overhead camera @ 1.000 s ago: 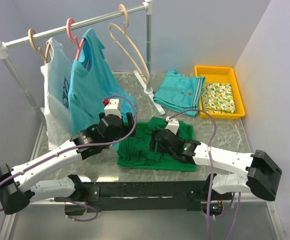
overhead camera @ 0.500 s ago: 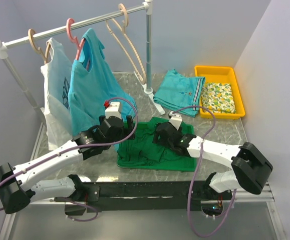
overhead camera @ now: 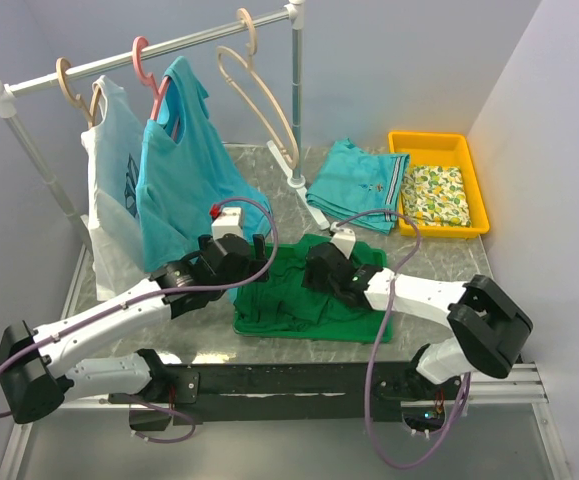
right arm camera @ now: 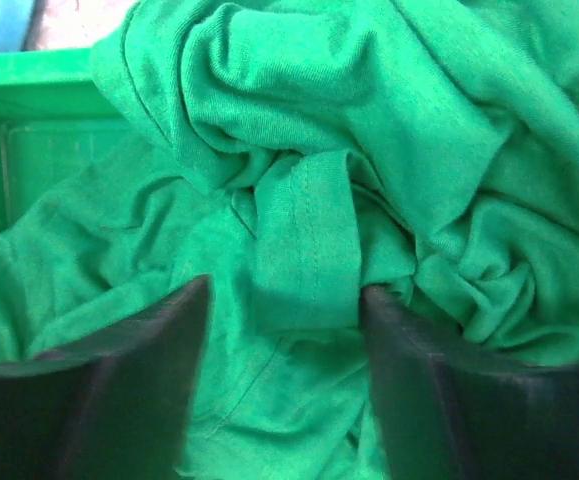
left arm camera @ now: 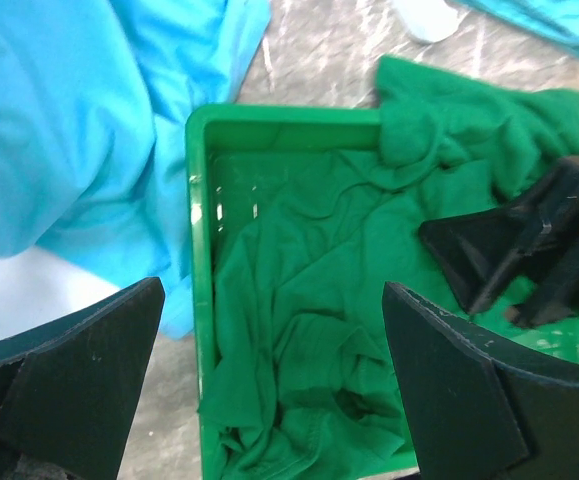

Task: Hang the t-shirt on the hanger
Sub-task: Pick up the T-shirt and place it in the bin.

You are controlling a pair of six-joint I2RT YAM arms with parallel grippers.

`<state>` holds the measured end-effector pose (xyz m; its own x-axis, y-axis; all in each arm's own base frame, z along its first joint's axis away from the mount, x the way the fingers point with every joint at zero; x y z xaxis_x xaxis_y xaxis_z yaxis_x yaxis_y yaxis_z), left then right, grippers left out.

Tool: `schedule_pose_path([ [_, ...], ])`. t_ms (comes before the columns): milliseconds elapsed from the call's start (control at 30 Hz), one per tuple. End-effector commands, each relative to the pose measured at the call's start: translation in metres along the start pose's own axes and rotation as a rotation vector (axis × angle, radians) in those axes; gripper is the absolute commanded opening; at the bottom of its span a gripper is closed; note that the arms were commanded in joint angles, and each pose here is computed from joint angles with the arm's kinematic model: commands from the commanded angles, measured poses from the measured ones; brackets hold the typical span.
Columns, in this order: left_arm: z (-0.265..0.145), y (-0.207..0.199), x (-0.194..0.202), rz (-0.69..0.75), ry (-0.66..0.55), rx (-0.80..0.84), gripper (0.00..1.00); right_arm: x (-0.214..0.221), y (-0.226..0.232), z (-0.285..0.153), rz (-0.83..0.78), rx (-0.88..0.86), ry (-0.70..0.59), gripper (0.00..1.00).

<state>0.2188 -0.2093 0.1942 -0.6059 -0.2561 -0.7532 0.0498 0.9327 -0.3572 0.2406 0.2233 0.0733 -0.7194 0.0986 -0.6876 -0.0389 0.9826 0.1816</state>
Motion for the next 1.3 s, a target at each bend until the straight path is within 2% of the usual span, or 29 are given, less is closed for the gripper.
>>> schedule_pose_path([
  [0, 0.004, 0.011, 0.008, -0.006, 0.014, -0.061, 0.96, -0.018, 0.001, -0.019, -0.008, -0.005, -0.067, 0.79],
  [167, 0.011, 0.014, 0.017, -0.018, 0.039, -0.055, 0.96, -0.003, -0.002, -0.004, -0.041, 0.033, -0.012, 0.83],
  [267, 0.014, 0.016, 0.02, -0.024, 0.049, -0.063, 0.96, 0.002, 0.007, 0.007, -0.046, 0.015, 0.015, 0.81],
  [333, 0.014, 0.017, 0.024, -0.021, 0.063, -0.059, 0.97, 0.002, 0.011, 0.013, -0.059, 0.014, 0.023, 0.74],
  [367, 0.015, 0.018, 0.024, -0.024, 0.065, -0.059, 0.96, 0.001, 0.013, 0.014, -0.064, 0.013, 0.024, 0.68],
  [400, 0.015, 0.019, 0.025, -0.03, 0.069, -0.05, 0.96, 0.0, 0.013, 0.015, -0.071, 0.014, 0.023, 0.5],
  [467, 0.016, 0.022, 0.03, -0.033, 0.081, -0.042, 0.96, -0.007, 0.015, 0.01, -0.069, 0.015, 0.008, 0.21],
  [500, 0.014, 0.022, 0.029, -0.042, 0.079, -0.03, 0.96, -0.012, 0.013, 0.006, -0.07, 0.023, -0.01, 0.02],
  [533, 0.015, 0.022, 0.035, -0.044, 0.098, -0.006, 0.96, -0.025, 0.015, -0.004, -0.053, 0.008, -0.045, 0.0],
  [700, 0.02, 0.033, 0.043, -0.102, 0.135, 0.038, 0.96, -0.072, 0.008, -0.058, -0.004, -0.014, -0.18, 0.0],
  [833, 0.026, 0.039, 0.049, -0.141, 0.159, 0.079, 0.96, -0.125, -0.006, -0.128, 0.11, -0.069, -0.381, 0.0],
  [1100, 0.041, 0.028, 0.052, -0.206, 0.196, 0.115, 0.96, -0.195, -0.032, -0.239, 0.233, -0.153, -0.641, 0.0],
  [1267, 0.051, 0.027, 0.061, -0.251, 0.216, 0.102, 0.97, -0.221, -0.043, -0.283, 0.271, -0.186, -0.747, 0.0],
])
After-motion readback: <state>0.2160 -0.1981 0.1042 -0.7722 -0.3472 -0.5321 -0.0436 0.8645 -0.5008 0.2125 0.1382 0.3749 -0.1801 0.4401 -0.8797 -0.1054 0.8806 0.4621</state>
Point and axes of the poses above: each gripper's point midway between its finger pads, its own z axis out along the fingers, its own y axis along the line the jaws close on, x = y × z, the point moved 3 cm from there along -z, back along the fingers, and after that the axes turned 7 degrees about -z, right-handed, at the moved point
